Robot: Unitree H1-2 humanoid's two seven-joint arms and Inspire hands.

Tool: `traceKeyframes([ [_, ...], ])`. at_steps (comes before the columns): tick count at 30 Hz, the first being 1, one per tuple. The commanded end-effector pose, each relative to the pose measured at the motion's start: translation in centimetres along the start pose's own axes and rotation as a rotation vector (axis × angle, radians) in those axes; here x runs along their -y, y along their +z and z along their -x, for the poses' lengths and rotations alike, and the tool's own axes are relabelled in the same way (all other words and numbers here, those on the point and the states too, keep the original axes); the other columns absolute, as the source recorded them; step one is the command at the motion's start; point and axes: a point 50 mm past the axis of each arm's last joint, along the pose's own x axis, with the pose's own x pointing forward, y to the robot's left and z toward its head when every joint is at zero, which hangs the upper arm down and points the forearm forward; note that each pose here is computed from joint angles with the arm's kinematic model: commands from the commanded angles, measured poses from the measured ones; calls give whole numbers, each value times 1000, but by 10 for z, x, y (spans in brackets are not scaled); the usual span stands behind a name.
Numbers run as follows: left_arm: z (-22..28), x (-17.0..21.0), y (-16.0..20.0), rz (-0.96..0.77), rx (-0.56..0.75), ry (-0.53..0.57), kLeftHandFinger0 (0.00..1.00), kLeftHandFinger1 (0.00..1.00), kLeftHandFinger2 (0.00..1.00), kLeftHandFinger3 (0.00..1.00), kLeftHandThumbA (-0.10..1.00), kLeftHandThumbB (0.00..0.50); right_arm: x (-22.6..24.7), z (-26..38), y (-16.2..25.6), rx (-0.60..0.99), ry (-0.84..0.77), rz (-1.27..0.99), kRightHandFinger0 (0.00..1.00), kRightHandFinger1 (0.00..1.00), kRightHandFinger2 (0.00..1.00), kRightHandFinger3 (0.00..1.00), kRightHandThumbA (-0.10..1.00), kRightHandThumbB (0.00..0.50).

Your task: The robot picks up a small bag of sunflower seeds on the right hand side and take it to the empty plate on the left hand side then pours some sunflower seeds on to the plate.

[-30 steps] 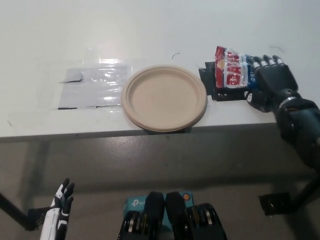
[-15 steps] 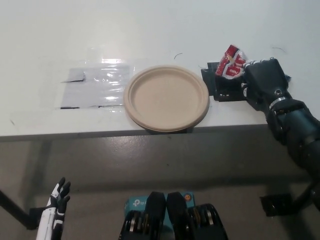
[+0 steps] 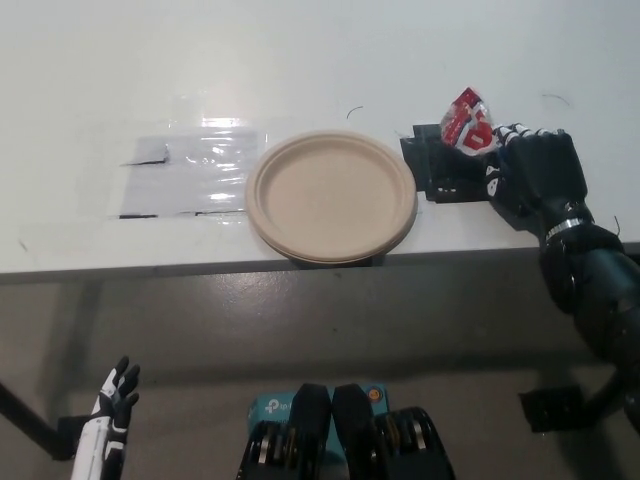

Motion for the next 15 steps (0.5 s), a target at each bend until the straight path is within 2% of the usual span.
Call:
traceKeyframes([
  [1,-2,-7,8,-11,52,40,1000,1000,1000,1000,1000,0,9,-4,7,69,-99,-42,0,93,737,633,-100,159],
  [2,-2,-7,8,-12,52,41,1000,1000,1000,1000,1000,0,14,-8,8,85,-113,-34,0,167,833,695,-100,150],
  [4,-1,-8,8,-12,51,40,1000,1000,1000,1000,1000,0,21,-12,11,128,-155,-59,0,270,902,776,-100,144],
  [7,-1,-7,7,-10,53,38,1000,1000,1000,1000,1000,0,32,-19,15,187,-205,-23,0,380,940,777,-100,101],
  [9,-1,-7,7,-8,52,38,1000,1000,1000,1000,1000,0,43,-27,21,227,-236,-9,0,416,946,767,-100,105],
  [11,-1,-7,7,-13,53,40,1000,1000,1000,1000,1000,0,49,-32,25,256,-245,22,0,447,947,756,-100,132],
  [12,-1,-6,7,-13,51,42,1000,1000,1000,1000,1000,0,51,-34,26,265,-247,27,0,449,938,739,-100,137],
  [13,-2,-7,8,-15,54,44,1000,1000,1000,1000,1000,0,56,-37,30,295,-262,51,0,439,934,737,-100,167],
  [15,-3,-7,8,-15,51,45,1000,1000,1000,1000,1000,0,61,-40,35,333,-285,48,0,406,920,709,-100,172],
])
